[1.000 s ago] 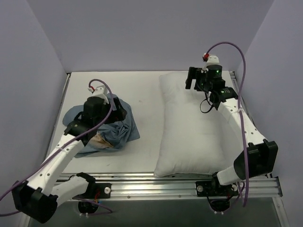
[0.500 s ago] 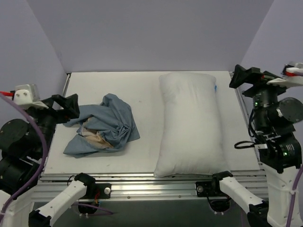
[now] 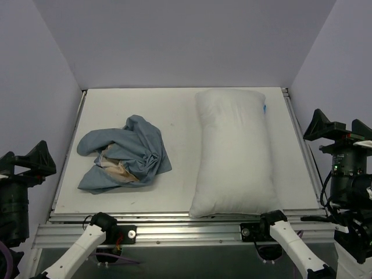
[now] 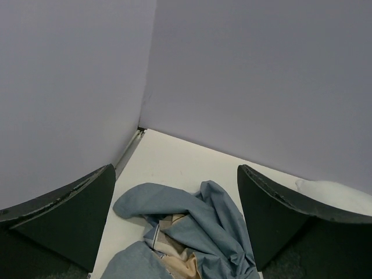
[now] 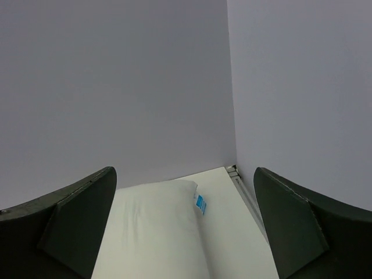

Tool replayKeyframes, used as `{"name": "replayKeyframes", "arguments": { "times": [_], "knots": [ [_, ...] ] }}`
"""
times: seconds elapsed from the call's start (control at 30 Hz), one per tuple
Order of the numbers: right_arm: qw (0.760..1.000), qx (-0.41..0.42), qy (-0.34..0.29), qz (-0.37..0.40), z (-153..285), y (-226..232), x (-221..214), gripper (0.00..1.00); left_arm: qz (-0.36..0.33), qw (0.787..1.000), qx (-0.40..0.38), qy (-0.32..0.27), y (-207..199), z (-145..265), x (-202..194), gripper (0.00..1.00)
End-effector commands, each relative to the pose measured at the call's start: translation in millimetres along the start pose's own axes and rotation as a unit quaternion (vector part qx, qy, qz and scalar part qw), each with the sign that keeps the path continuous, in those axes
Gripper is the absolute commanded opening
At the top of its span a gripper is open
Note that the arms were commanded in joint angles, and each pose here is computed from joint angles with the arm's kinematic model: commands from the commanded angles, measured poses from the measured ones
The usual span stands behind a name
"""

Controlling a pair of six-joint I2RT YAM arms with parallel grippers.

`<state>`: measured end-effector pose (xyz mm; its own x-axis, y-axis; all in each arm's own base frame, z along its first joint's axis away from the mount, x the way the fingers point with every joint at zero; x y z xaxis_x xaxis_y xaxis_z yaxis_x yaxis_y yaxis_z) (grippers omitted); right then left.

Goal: Remove the pillowcase from the pillow

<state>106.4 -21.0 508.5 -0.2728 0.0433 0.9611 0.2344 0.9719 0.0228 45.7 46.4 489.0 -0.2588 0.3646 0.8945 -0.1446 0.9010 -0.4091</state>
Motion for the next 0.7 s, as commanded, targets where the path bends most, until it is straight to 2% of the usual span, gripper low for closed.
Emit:
{"name": "replayKeyframes", "arguments": {
  "times": [0.0, 0.27, 0.67],
  "knots": [
    [1.000, -0.016, -0.023, 0.010, 13, -12, 6, 1.00, -0.006, 0.999, 0.044, -0.027, 22, 15, 10, 0.94],
    [0.999, -0.022, -0.021, 0.017, 16, -15, 4, 1.00, 0.000, 0.999, 0.043, -0.019, 28, 24, 10, 0.94],
    [1.000, -0.015, -0.008, 0.024, 10, -10, -2, 1.00, 0.012, 1.000, 0.020, -0.013, 13, 12, 10, 0.94]
  ]
}}
Point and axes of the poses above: each gripper's point midway between its finger pads, its own z axis back along the fingers, its own y axis along the line the jaws close on, x = y × z, the point moved 7 cm from there along z, back along the fingers, and after that the axes turned 9 degrees about z, right-handed, at the moved point
